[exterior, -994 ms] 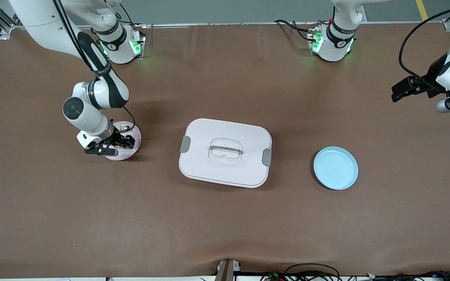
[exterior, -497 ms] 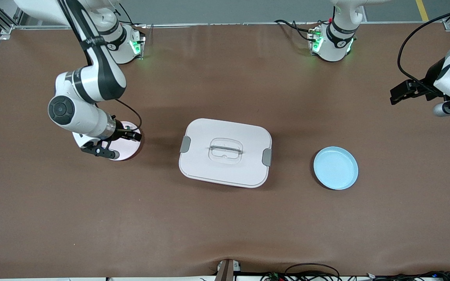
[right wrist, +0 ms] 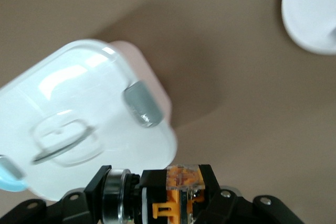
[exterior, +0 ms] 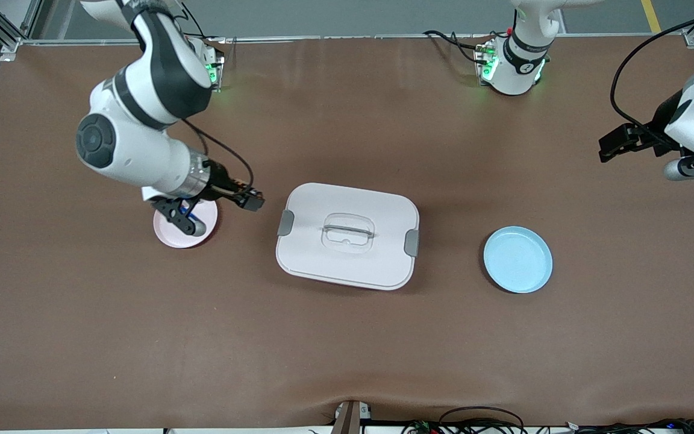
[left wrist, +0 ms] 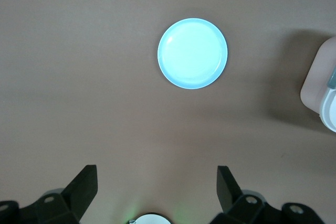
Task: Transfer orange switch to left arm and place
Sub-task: 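Lift the switch with the right gripper and carry it over the box, then hold the switch above the box while the left gripper reaches toward it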
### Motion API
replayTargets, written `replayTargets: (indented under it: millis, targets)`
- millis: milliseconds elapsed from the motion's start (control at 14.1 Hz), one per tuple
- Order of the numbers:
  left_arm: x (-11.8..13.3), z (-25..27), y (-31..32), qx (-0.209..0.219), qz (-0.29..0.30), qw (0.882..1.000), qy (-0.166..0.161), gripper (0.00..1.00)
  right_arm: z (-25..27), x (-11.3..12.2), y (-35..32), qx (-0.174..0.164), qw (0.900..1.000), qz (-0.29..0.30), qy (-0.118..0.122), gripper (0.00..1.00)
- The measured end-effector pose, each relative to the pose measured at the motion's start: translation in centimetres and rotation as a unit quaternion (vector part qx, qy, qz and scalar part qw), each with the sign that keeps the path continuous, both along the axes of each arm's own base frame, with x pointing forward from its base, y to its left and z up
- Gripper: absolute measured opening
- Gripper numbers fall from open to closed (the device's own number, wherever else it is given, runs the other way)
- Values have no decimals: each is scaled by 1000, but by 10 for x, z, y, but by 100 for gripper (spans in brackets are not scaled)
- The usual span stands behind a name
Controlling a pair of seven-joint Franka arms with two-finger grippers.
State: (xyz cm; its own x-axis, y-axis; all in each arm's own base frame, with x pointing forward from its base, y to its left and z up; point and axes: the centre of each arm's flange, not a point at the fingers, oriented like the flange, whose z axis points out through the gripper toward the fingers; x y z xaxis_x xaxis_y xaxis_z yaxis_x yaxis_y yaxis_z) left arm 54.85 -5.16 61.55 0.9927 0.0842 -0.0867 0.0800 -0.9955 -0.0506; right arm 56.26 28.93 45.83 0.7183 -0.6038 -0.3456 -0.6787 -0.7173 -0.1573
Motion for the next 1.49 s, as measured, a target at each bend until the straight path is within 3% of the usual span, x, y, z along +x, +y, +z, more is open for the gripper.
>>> replayTargets:
  millis: [213, 497, 1065, 1277, 1490]
  targets:
    - [0, 0, -1, 0, -1, 1000, -1, 100, 8, 3, 60, -1, 996, -84, 28, 72]
    - [0, 1, -3, 0, -3, 1000, -2, 100, -3, 19, 130, 5, 981, -186, 55, 72]
    - [1, -8, -43, -44, -30, 999, 9, 100, 18, 24, 215, 141, 923, -349, 86, 72]
    - [10, -15, -58, -97, -30, 995, 0, 100, 30, 16, 230, 161, 903, -381, 114, 72]
    - [19, -20, -90, -134, -44, 990, -32, 100, 36, 8, 241, 171, 887, -405, 140, 72]
